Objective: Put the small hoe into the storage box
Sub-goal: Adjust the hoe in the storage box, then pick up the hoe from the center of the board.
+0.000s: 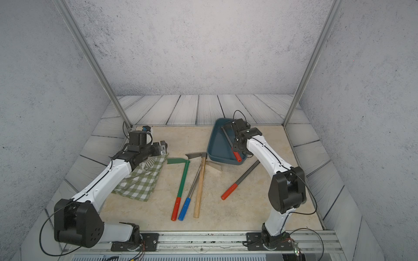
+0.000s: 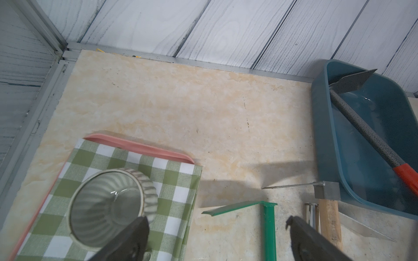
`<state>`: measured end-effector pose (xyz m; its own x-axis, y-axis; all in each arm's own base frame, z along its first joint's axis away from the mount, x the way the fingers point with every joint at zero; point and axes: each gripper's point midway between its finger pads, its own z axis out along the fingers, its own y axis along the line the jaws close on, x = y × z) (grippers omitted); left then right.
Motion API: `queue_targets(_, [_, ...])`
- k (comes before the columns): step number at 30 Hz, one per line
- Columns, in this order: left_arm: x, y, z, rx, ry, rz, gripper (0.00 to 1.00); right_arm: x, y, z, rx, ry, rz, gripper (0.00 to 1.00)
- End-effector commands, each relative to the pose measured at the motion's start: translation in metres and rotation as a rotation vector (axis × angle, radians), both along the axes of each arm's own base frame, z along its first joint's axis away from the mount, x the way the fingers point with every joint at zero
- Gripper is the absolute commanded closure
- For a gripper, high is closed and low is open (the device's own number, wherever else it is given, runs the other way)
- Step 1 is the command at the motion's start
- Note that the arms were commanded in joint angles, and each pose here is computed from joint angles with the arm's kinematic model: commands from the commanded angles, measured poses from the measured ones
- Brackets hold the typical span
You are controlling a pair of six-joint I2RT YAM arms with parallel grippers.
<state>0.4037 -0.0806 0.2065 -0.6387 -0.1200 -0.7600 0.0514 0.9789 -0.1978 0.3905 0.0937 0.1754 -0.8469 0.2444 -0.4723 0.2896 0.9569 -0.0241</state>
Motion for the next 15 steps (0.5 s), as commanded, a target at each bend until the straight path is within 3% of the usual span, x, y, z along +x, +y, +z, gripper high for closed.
queue_targets(1, [-0.002,-0.001,0.017,-0.023,-0.026,-0.004,0.01,-0.026,-0.023,-0.003,-0.029,0.024,-0.148,0.4])
queue_targets(7, [-0.003,-0.001,0.02,-0.028,-0.034,-0.008,0.01,-0.048,-0.03,-0.024,0.0,0.03,-0.201,0.41])
queue_targets(15, [-0.003,-0.002,0.019,-0.029,-0.034,-0.01,0.01,-0.052,-0.027,-0.056,0.057,0.071,-0.239,0.46])
